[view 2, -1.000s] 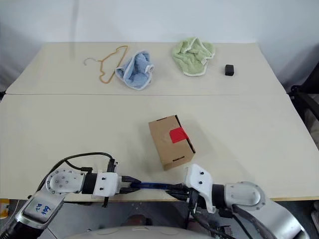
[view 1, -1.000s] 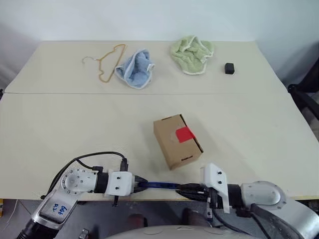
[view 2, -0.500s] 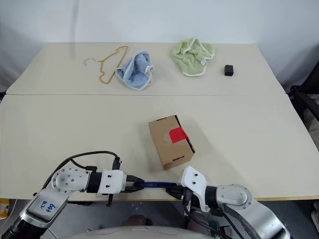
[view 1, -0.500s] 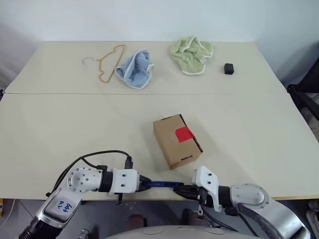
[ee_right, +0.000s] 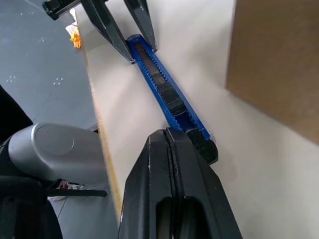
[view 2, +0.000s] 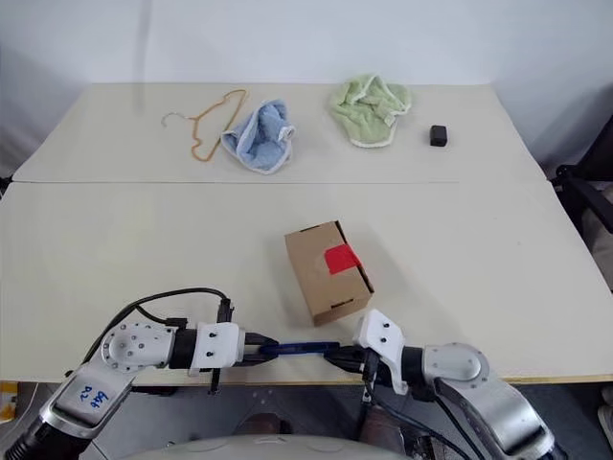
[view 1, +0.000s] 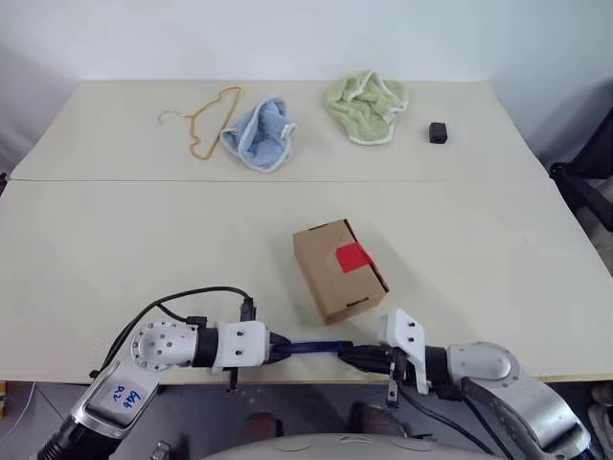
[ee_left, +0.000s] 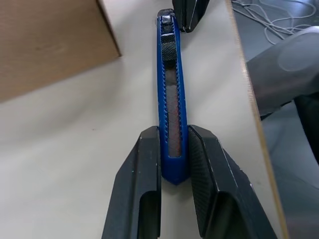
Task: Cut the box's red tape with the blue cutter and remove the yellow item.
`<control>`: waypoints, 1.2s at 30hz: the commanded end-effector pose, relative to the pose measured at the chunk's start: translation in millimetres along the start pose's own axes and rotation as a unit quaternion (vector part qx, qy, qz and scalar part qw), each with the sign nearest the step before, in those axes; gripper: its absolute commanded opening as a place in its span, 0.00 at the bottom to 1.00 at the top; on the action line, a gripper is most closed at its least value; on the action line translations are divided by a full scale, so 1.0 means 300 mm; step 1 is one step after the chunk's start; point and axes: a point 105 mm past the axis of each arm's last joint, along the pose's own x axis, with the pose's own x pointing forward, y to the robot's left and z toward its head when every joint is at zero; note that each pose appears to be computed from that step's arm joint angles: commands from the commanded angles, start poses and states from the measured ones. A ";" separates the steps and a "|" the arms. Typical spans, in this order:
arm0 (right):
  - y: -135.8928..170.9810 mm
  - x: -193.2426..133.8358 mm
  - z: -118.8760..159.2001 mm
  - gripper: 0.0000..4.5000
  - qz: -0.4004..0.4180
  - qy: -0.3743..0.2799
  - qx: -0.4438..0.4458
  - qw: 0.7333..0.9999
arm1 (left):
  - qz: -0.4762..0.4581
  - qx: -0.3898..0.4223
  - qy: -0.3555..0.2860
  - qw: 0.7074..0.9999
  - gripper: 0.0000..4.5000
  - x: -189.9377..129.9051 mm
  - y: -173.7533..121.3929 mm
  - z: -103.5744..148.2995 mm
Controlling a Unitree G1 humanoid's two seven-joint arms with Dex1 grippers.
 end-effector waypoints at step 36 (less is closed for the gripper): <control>-0.009 -0.022 0.116 0.00 0.029 -0.012 -0.027 0.999 | -0.028 -0.025 -0.016 0.999 0.42 0.024 -0.042 -0.002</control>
